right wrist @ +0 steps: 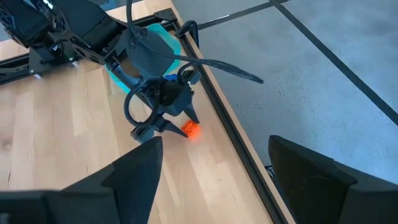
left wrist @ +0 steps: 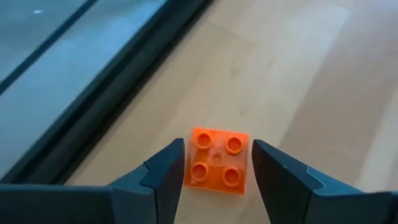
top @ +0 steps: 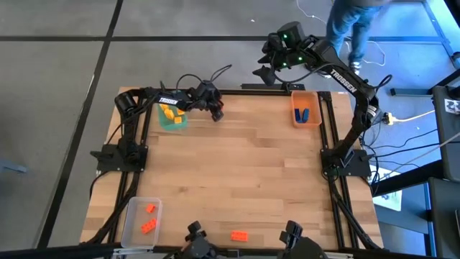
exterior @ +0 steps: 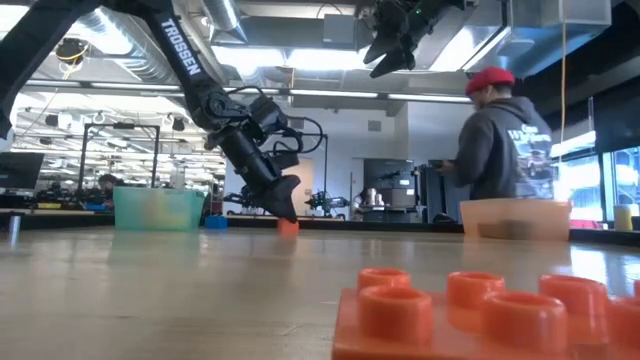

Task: Sort & place blocks by color
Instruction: Put the orange game piece into the transparent bin

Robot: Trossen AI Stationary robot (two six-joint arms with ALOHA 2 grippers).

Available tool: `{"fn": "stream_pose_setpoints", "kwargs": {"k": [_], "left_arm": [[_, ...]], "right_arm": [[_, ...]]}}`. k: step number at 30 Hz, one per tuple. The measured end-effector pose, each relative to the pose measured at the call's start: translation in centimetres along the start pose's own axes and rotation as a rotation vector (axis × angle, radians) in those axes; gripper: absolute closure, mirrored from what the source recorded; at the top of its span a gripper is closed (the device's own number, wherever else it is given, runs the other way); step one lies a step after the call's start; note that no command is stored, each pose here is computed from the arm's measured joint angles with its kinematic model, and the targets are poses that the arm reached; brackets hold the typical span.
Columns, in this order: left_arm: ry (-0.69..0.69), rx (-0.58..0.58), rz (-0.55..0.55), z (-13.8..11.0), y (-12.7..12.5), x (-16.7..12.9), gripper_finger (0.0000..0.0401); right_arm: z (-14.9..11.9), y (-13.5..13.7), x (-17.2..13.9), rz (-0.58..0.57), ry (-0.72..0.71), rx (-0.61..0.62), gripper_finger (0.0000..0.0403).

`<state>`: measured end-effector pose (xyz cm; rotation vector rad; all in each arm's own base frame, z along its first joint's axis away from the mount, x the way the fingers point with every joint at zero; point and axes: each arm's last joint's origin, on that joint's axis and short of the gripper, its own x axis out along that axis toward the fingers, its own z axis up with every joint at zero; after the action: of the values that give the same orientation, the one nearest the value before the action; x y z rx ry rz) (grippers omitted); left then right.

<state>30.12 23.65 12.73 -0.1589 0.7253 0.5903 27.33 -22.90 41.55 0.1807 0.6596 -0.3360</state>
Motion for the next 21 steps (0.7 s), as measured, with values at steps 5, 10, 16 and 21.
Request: {"fn": "stream_pose_setpoints", "kwargs": {"k": [5, 10, 16, 21], "left_arm": [[-0.008, 0.049, -0.077, 0.0, -0.4, 0.0, 0.0222], [-0.005, 0.047, -0.148, -0.1, -0.5, 0.0, 0.0222], [0.000, 0.052, -0.164, -0.1, -0.7, 0.0, 0.0222], [0.029, 0.121, -0.145, -0.7, -1.4, 0.5, 0.0223]], "right_arm": [[0.0, 0.0, 0.0, 0.000, 0.000, -0.001, 0.0112], [0.0, 0.0, 0.0, 0.001, 0.003, 0.000, 0.0112], [0.0, 0.0, 0.0, 0.001, 0.004, 0.001, 0.0112], [0.0, 0.0, 0.0, 0.001, 0.004, 0.001, 0.0112]]}}
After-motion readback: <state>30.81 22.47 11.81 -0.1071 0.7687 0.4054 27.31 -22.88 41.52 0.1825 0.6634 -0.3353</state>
